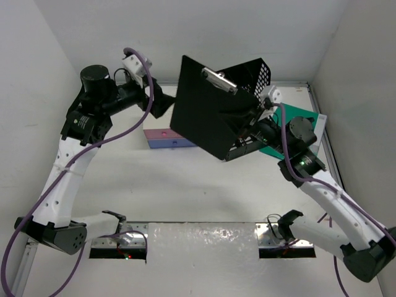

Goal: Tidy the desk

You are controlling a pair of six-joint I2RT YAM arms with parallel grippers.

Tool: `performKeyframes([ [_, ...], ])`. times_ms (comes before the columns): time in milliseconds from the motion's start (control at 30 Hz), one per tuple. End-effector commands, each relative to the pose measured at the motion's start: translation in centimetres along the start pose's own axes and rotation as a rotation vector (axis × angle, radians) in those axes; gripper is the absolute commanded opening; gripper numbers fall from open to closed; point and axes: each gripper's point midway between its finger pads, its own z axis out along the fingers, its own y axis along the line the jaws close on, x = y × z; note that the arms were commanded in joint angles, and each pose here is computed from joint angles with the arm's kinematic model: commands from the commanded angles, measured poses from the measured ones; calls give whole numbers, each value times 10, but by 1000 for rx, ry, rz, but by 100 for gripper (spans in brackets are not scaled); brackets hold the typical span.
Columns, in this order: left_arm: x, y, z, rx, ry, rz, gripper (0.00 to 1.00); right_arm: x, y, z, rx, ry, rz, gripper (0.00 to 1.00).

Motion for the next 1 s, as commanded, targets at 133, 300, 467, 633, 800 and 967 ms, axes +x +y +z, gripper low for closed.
performKeyframes([
  [133,-1,83,-36,-506,92,114,100,-82,-77,-45,525,-63,-366,0],
  [300,15,93,-42,-567,128,133,99,-69,-110,-30,623,-35,-442,0],
  [467,25,96,-44,-583,143,147,100,-69,-125,-17,670,-103,-443,0],
  [633,31,101,-52,-627,160,161,99,-38,-147,-11,725,-110,-441,0],
  [800,34,100,-56,-634,165,176,100,13,-161,1,673,-97,-418,0],
  [967,45,100,-57,-633,191,179,99,67,-179,-6,654,-83,-324,0],
])
